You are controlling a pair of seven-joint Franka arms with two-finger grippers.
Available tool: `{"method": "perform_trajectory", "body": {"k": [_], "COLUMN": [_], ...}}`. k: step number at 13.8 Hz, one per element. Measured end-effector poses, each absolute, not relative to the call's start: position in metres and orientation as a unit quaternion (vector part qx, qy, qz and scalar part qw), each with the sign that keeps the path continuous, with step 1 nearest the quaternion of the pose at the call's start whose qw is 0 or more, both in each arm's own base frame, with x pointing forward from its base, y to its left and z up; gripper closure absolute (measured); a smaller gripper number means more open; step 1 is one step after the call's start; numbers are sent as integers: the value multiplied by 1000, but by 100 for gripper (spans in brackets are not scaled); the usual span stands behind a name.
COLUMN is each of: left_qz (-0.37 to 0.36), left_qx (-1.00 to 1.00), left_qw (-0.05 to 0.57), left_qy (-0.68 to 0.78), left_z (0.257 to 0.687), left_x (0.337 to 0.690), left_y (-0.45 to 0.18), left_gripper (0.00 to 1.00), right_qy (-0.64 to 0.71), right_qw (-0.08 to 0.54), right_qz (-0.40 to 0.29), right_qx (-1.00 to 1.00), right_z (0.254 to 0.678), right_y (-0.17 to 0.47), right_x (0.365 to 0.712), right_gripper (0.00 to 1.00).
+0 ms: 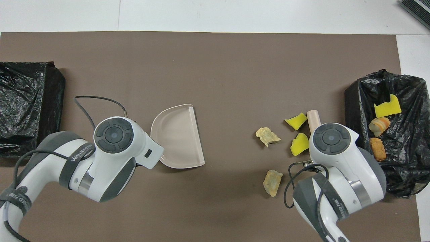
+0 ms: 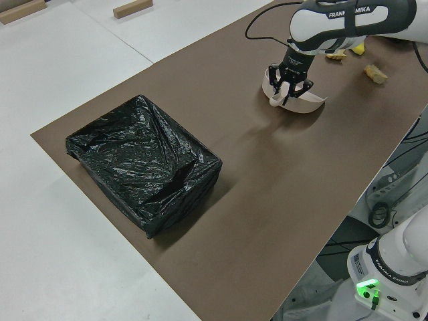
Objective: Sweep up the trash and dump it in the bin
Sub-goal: 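Sweep the sponge pieces with the right gripper into the dustpan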
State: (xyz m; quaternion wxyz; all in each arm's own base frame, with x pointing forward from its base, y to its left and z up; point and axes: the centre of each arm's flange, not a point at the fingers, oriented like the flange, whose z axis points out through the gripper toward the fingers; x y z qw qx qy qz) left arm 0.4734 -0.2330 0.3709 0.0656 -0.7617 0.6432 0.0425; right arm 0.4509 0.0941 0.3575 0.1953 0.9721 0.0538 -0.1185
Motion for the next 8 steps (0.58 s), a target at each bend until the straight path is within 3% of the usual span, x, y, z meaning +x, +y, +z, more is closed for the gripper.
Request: {"method": "perform_trajectory", "body": {"k": [8], "left_qz": [26], "left_qx": [-807], "left_qw": [62], "left_qy": [586], "left_z": [362], "left_x": [417], "left_y": [-325], "left_gripper": [69], "right_qy": [56], "right_qw": [157], "right_qz": [-102], "right_qx": [981], "right_z": [337], "right_y": [159], "right_x": [424], "right_gripper": [74]}}
